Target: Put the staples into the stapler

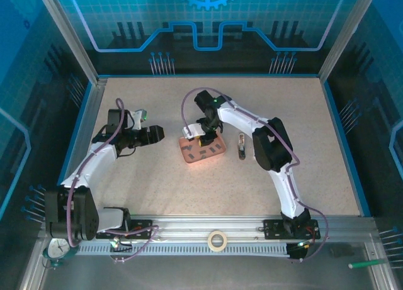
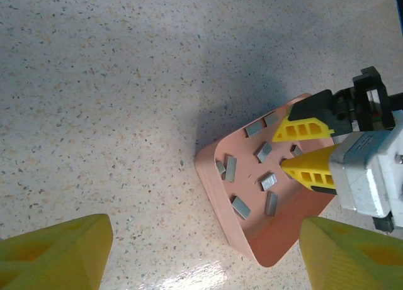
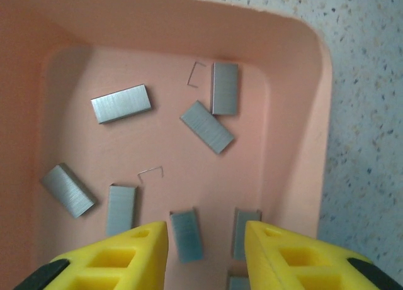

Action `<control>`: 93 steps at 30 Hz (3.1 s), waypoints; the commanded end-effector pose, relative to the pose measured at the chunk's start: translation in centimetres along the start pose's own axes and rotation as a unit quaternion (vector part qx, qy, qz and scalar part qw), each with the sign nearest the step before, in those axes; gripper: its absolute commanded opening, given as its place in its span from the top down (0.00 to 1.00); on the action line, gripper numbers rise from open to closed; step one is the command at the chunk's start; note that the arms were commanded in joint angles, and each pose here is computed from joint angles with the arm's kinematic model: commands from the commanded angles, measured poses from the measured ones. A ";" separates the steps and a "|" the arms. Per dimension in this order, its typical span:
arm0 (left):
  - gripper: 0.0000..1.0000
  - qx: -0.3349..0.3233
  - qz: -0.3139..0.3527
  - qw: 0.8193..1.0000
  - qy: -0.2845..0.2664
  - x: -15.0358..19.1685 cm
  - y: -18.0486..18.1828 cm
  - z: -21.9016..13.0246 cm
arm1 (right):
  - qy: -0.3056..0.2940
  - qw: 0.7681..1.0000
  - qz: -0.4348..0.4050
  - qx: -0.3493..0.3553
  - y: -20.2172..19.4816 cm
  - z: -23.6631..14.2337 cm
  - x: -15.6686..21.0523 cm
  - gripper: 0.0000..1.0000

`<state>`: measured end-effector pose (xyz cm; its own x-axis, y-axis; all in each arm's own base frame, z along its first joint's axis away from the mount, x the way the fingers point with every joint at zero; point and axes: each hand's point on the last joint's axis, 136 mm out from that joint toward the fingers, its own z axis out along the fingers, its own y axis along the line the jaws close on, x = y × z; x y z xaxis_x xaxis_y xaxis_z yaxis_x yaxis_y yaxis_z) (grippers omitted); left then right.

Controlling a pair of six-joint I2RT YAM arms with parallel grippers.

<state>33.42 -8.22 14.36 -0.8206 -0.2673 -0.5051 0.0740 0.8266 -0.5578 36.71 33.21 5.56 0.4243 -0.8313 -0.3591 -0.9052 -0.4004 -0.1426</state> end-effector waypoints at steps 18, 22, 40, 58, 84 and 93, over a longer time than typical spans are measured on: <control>0.21 0.005 -0.014 1.000 0.007 0.3 0.5 0.4 | 0.023 0.997 -0.049 -0.062 1.3 1.3 0.6 0.72; 0.21 0.006 -0.014 1.000 0.007 0.2 0.5 0.5 | 0.025 0.997 -0.060 -0.045 1.3 1.2 0.6 0.72; 0.21 0.010 -0.015 1.000 0.008 0.2 0.4 0.5 | 0.063 0.994 -0.082 -0.043 1.6 1.5 0.8 0.70; 0.22 0.009 -0.012 1.000 0.008 0.1 0.4 0.6 | 0.089 0.989 -0.056 -0.106 3.3 3.7 2.5 0.78; 0.22 0.011 -0.010 1.000 0.006 0.0 0.3 0.6 | 0.090 0.992 -0.060 -0.057 2.1 0.9 0.8 0.67; 0.22 0.011 -0.008 1.000 0.005 0.0 0.3 0.5 | 0.123 0.988 -0.048 -0.086 2.9 2.5 2.6 0.68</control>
<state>33.66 -8.07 13.74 -0.8272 -0.2712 -0.4921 0.0617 0.8267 -0.5593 36.20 31.11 2.50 0.5185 -0.8437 -0.1393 -0.8545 -0.5173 -0.0477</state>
